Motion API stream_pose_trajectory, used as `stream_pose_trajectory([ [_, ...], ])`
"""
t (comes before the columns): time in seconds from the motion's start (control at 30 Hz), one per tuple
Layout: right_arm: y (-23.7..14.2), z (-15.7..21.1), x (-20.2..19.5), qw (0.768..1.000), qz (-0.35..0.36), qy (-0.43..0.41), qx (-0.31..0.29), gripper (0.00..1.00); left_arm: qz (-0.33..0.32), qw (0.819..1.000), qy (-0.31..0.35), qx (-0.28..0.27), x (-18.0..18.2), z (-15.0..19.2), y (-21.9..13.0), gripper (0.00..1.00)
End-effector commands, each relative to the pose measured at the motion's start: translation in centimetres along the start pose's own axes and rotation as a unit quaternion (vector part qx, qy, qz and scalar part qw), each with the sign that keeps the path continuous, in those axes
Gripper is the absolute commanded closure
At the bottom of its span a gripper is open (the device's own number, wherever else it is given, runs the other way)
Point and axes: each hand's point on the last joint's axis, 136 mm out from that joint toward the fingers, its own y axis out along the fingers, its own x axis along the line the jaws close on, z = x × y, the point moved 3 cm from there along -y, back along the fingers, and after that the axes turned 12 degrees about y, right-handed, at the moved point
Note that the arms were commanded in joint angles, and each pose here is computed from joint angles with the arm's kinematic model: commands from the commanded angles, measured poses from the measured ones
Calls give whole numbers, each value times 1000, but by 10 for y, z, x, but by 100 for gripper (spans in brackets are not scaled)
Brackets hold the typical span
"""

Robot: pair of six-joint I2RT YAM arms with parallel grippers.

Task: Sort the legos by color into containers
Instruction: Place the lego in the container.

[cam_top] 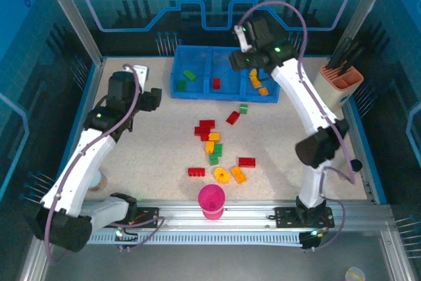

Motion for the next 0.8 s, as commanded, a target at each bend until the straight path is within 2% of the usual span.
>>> stream_pose_trajectory([
  [0.0,30,-1,34,998,-14,-65,16,54,1,1000,7,-3,3,16,-17,18],
  [0.1,48,-20,73,994,-49,-95,-33,55,-3,1000,12,-6,5,26,-22,17],
  [0.3,96,-22,140,971,-149,-149,-110,55,21,999,20,17,-1,45,-23,17],
  [0.4,119,-15,161,959,-189,-166,-131,55,30,999,16,17,-5,51,-24,17],
  [0.57,165,4,173,954,-195,-192,-126,55,55,998,3,19,-13,54,-24,17],
  [0.77,218,24,161,949,-124,-257,-136,55,77,996,-12,35,-22,67,-18,17],
])
